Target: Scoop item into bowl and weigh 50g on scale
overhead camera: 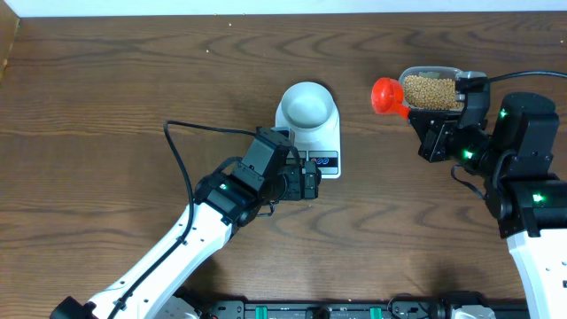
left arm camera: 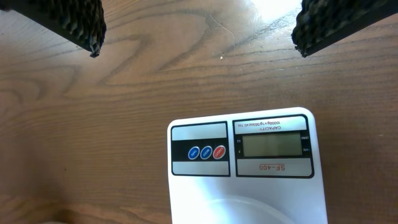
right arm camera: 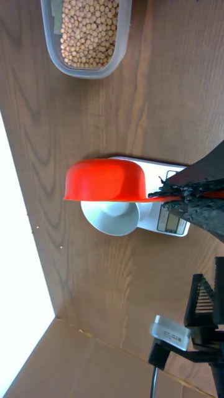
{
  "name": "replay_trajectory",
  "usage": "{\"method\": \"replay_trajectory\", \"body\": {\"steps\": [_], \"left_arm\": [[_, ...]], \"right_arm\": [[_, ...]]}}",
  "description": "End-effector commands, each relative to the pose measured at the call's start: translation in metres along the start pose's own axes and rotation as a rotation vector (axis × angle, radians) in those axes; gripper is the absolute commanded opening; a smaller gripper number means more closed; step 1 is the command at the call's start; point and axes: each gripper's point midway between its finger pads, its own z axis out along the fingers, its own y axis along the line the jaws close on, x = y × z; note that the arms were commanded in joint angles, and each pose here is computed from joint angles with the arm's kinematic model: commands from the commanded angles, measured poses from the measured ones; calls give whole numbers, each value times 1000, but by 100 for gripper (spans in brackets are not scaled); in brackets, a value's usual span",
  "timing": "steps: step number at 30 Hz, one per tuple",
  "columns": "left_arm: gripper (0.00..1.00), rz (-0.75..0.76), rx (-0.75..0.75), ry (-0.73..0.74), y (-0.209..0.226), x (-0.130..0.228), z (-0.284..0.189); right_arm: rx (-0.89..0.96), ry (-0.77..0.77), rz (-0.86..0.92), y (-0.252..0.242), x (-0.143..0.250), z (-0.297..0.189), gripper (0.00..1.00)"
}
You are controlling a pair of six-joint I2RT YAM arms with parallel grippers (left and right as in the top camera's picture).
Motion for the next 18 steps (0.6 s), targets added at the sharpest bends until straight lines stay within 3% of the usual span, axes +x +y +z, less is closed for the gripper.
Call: {"method": "replay_trajectory", "body": {"steps": [1,18], "left_arm": [[98,18,-1,-10,-3,-3,-2],[98,18,-1,-11,-3,-4,-2]], "right_arm": [[-4,-23,-25,3,-7,-5,1],[-15,-57,-37,6,-16,-5,1]]}}
